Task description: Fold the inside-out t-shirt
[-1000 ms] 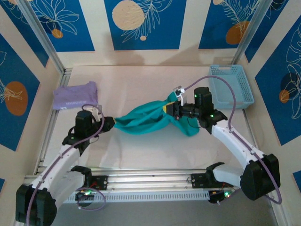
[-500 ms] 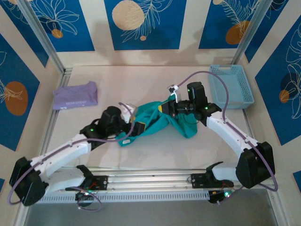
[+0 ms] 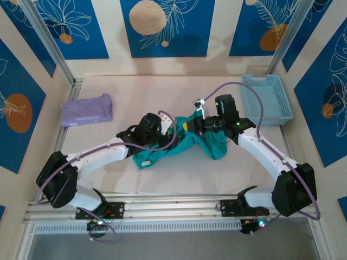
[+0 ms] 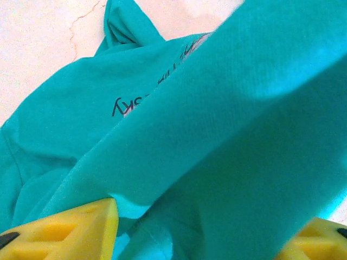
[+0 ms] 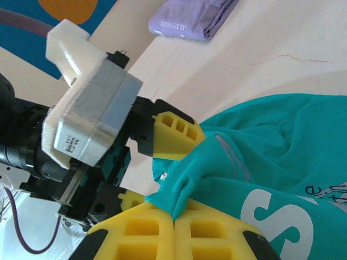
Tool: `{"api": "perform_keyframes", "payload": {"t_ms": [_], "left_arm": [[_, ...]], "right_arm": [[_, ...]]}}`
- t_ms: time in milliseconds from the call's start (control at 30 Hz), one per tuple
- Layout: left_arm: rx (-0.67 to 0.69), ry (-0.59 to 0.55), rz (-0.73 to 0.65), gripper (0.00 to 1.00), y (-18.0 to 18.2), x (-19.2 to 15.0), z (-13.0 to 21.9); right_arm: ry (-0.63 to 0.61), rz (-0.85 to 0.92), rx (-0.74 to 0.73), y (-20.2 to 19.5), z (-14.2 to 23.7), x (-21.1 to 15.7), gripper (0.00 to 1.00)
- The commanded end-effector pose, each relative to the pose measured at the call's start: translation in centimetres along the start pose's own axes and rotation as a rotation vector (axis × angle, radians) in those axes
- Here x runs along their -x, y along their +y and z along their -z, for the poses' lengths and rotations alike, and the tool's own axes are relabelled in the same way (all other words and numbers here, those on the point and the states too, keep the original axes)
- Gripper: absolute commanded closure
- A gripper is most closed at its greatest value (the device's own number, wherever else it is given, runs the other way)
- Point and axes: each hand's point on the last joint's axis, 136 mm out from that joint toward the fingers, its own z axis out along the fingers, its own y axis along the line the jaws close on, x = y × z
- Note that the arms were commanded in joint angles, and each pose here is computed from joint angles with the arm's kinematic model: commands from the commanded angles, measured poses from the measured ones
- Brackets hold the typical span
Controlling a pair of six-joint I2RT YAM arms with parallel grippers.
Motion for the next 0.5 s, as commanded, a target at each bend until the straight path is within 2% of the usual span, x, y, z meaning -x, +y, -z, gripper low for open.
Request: {"api": "perform_keyframes", "payload": {"t_ms": [0,67,133,233,367,467], "left_arm": [[0.010,-0.010,-0.007,0.42,0.0,1.1,-0.5],[0.039,0.010,-0.010,0.52,0.6,0.7,-0.9],[0.024,0.018,0.018,0.72,0.9,0.8,-0.7],[-0.155,0.004,0.146,0.99,-0.6,1.8,1.4],[-0.513,-0.059,0.304,1.00,-4.8,4.0,6.1],[-0.621,-0.120,0.361,1.00,-5.8,5.3,9.0]], "right_arm": [[-0.010,0.038,0.036,1.3,0.5,0.8,1.00],[-0.014,0.051,0.036,1.4,0.7,0.9,1.00],[-0.013,0.067,-0.014,0.6,1.0,0.7,1.00],[-0.012,0.116,-0.214,-2.2,1.8,0.3,0.99],[-0.028,0.274,-0.484,-4.4,1.7,1.0,0.95],[-0.052,0.285,-0.661,-6.3,2.1,2.3,0.94]]}}
